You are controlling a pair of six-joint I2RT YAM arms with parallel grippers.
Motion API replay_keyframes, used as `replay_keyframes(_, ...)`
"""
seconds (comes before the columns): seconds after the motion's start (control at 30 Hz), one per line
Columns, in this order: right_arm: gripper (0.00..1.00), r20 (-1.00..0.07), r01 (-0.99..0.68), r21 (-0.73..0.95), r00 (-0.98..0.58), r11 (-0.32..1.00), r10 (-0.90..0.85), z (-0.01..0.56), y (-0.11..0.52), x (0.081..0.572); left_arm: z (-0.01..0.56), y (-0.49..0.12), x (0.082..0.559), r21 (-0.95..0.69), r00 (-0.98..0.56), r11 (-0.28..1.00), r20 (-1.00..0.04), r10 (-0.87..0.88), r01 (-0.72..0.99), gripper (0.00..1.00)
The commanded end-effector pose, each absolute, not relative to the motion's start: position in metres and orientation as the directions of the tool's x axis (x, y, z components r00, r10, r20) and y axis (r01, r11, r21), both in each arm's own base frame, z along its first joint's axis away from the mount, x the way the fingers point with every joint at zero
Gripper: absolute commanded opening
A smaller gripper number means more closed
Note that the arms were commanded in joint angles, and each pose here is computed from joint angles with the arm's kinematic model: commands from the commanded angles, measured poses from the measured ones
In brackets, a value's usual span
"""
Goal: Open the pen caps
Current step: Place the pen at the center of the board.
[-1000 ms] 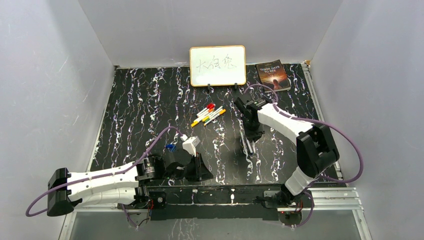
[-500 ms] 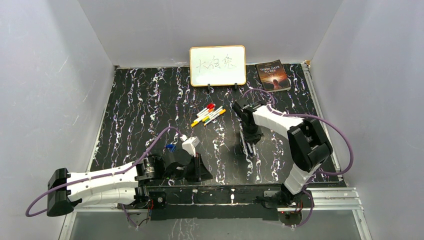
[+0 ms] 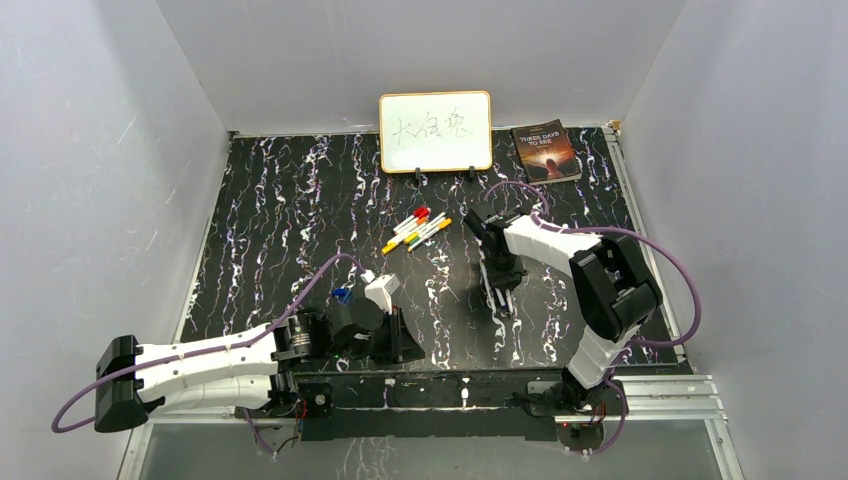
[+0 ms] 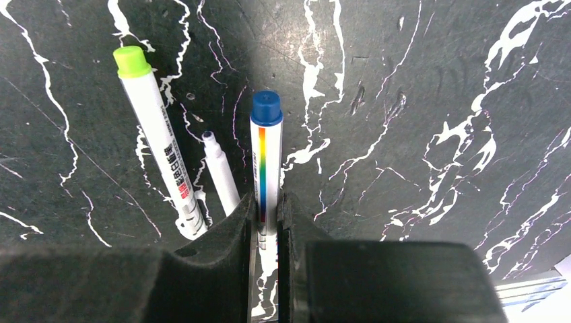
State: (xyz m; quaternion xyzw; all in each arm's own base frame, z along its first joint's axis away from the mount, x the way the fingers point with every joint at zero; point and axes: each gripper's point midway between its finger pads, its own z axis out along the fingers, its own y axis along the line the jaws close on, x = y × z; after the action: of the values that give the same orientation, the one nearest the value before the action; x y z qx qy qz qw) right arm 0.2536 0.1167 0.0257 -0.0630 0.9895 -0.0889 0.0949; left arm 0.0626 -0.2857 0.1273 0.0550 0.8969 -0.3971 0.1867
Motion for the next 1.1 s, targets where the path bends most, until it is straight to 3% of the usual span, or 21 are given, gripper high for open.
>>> replay_keyframes(0.0,0.00,-0.217,-0.103,-0.195,-0.965,0.975,-0.145,0.026,0.118,0.262,0.141,-0.292,0.064,-0.706,-0.918,0.657,-0.393,-0.055,0.263,0.01)
replay_keyframes(0.1,0.00,-0.215,-0.104,-0.200,-0.966,0.974,-0.147,0.025,0.117,0.262,0.141,-0.292,0.064,-0.705,-0.917,0.657,-0.395,-0.052,0.266,0.01)
replay_keyframes(0.3,0.16,-0.212,-0.102,-0.195,-0.967,0.975,-0.144,0.024,0.118,0.261,0.141,-0.293,0.064,-0.706,-0.918,0.657,-0.394,-0.054,0.264,0.01)
replay_keyframes(0.47,0.18,-0.212,-0.105,-0.180,-0.967,0.978,-0.142,0.024,0.120,0.260,0.138,-0.289,0.066,-0.691,-0.918,0.678,-0.393,-0.061,0.251,0.01)
replay_keyframes(0.97,0.21,-0.218,-0.104,-0.135,-0.967,0.985,-0.131,0.027,0.127,0.258,0.115,-0.241,0.087,-0.438,-0.918,0.889,-0.393,-0.058,0.131,0.02)
replay_keyframes(1.07,0.28,-0.232,-0.097,-0.124,-0.965,0.988,-0.124,0.034,0.128,0.259,0.114,-0.235,0.097,-0.357,-0.917,0.923,-0.398,-0.013,0.142,0.02)
